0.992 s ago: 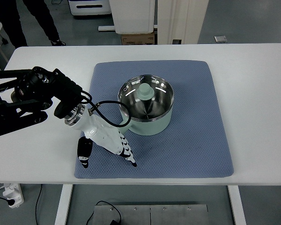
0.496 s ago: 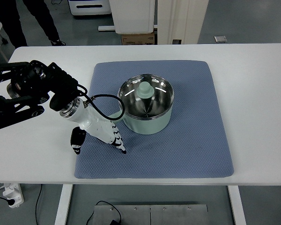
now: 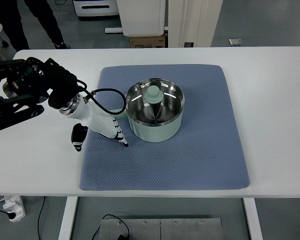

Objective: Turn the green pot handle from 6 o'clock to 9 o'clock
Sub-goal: 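Push the green handle with the left hand, turning the pot clockwise, then lift the left hand up and away from the saucepan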

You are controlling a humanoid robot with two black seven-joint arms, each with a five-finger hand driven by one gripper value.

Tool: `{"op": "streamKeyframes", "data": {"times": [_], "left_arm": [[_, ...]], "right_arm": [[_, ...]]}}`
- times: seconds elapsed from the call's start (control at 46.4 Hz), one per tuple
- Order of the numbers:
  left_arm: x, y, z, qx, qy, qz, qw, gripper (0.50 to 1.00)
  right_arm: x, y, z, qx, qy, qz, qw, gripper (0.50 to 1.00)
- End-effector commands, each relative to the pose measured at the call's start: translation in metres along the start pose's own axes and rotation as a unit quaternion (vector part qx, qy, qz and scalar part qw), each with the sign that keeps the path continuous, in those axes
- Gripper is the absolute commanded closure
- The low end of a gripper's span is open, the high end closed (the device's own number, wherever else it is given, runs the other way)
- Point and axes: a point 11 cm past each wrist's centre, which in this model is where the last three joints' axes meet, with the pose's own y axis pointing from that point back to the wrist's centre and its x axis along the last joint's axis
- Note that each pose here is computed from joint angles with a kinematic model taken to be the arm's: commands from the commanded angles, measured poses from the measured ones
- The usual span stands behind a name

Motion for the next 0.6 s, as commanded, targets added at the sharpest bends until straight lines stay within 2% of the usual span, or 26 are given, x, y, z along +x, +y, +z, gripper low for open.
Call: {"op": "streamKeyframes", "data": {"times": [0.0,0.216,0.323,0.474,0.582], "left_arm": [[-0.001,0.001,-0.007,0.013,0.006,0.000,1.000,0.500],[-0.004,0.004,-0.027,0.062,0.019,-0.002,0.998,0.500],[-0.004,0.005,-0.029,0.067,0.021,-0.001,0.998,0.500],[-0.003,0.005,-0.023,0.051,0.023,0.002,0.998,0.500],[0.002,0.003,-0.006,0.011,0.008,0.005,1.000,0.500]], "right_arm": [[0.000,0.000,-0.001,0.000,0.000,0.000,1.000,0.500],[0.000,0.000,0.000,0.000,0.000,0.000,1.000,0.500],[0.000,0.000,0.000,0.000,0.000,0.000,1.000,0.500],[0.000,0.000,0.000,0.000,0.000,0.000,1.000,0.500],[0.000,0.000,0.000,0.000,0.000,0.000,1.000,0.500]]}}
